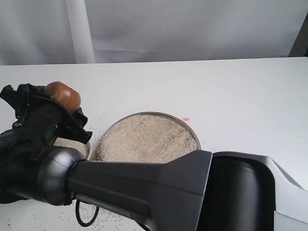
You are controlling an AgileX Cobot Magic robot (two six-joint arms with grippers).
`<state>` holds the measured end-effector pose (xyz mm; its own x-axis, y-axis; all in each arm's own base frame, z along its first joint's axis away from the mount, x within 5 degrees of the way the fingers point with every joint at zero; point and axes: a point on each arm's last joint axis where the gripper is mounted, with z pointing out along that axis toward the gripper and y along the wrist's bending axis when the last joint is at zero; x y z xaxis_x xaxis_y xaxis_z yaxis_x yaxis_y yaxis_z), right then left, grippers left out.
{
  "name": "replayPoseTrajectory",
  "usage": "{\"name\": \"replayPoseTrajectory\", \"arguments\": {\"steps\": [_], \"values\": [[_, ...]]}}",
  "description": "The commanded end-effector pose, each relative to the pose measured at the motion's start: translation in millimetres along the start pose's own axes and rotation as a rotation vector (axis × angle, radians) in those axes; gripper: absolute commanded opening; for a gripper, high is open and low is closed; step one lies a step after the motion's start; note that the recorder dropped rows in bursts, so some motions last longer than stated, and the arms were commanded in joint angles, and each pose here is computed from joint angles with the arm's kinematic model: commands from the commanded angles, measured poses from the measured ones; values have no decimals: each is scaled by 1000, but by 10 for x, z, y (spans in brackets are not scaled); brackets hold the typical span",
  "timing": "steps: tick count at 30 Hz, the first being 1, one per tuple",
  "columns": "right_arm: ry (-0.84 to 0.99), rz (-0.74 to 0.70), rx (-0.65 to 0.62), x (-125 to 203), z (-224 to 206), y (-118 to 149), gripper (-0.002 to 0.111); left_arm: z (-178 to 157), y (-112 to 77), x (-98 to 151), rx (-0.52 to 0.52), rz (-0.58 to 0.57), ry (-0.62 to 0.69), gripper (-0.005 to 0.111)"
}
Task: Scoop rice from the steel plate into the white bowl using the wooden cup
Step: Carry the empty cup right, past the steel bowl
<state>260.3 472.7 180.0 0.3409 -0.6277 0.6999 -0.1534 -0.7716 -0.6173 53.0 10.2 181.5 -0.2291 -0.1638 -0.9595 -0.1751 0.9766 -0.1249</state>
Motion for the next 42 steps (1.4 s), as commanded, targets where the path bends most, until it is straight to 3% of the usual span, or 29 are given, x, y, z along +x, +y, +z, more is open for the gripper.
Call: {"name": "replayPoseTrajectory", "arguments": {"steps": [1,13,18,23,27,33,42], "values": [[-37,279,-86,197,-72,-40,0,-5,-7,-17,9,-6,-10,0],[-108,1028,-240,908,-298,-225,0,-5,-7,-17,9,-6,-10,0],[-174,1194,-242,1152,-468,-211,0,-5,-7,-17,9,-6,-10,0],[-301,1393,-238,1496,-558,-15,0,-5,-7,-17,9,-6,-10,0],[-365,1562,-251,1809,-556,352,0,-5,-7,-17,9,-6,-10,0],[-410,1691,-228,2265,-603,928,0,-5,-7,-17,9,-6,-10,0],[-419,1962,-178,2747,-562,1692,0,-5,-7,-17,9,-6,-10,0]]}}
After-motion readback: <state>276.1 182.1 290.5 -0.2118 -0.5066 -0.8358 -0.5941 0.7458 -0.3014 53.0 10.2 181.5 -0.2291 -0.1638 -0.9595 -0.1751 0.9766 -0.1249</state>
